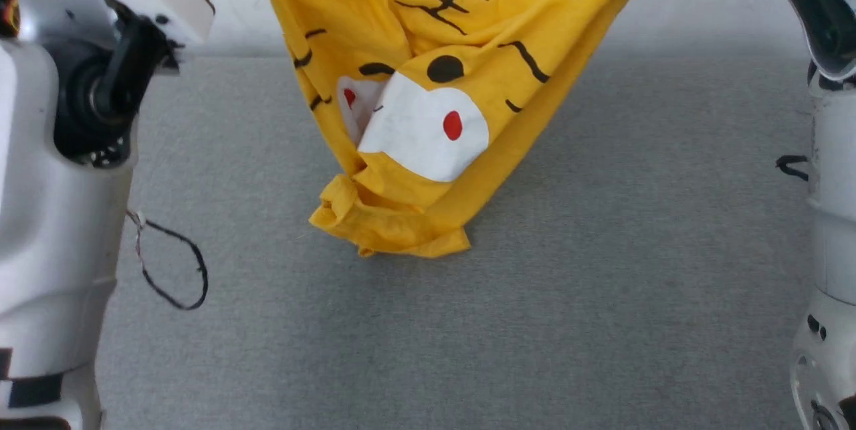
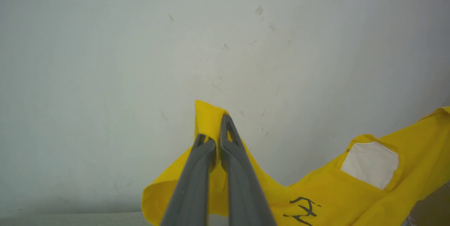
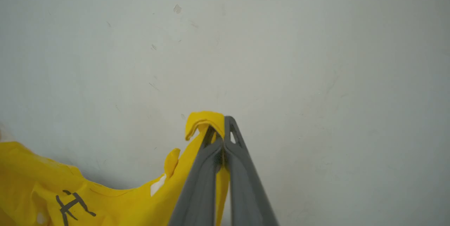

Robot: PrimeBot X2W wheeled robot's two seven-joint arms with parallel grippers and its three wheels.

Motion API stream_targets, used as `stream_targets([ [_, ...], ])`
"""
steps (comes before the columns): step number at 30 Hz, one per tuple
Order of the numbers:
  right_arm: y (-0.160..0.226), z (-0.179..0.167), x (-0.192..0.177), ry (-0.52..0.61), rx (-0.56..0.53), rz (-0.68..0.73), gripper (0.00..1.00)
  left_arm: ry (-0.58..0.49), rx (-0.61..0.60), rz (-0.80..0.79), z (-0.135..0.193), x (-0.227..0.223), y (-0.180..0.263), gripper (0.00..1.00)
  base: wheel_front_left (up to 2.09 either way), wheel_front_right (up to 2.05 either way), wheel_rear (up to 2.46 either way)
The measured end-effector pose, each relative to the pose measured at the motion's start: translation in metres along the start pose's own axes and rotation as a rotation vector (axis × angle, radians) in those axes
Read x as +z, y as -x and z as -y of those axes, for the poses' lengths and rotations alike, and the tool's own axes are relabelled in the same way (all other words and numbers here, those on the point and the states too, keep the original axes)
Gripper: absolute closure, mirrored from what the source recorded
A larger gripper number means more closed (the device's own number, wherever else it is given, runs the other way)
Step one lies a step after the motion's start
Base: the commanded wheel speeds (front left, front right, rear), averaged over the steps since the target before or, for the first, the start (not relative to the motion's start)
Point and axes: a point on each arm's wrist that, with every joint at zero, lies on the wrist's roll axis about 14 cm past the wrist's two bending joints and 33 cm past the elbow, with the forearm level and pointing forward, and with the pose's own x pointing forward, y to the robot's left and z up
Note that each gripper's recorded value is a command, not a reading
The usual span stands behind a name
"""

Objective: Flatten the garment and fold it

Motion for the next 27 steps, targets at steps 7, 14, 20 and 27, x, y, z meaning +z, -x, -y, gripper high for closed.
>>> stream_targets([
  [7, 0.007, 0.017, 0.03, 0.055, -0.043, 0.026, 1.0, -0.051, -0.004, 0.052, 0.006, 0.032, -0.023, 1.0, 0.0, 0.0, 0.0],
  [14, -0.016, 0.026, 0.027, 0.091, -0.068, -0.01, 1.0, -0.099, -0.037, 0.075, 0.013, 0.04, -0.056, 1.0, 0.0, 0.0, 0.0],
  [20, -0.052, 0.039, 0.025, 0.149, -0.11, 0.003, 1.0, -0.144, -0.065, 0.183, 0.013, 0.064, -0.095, 1.0, 0.0, 0.0, 0.0],
  [27, -0.099, 0.058, 0.02, 0.264, -0.17, 0.075, 1.0, -0.153, -0.119, 0.327, 0.012, 0.068, -0.14, 1.0, 0.0, 0.0, 0.0],
])
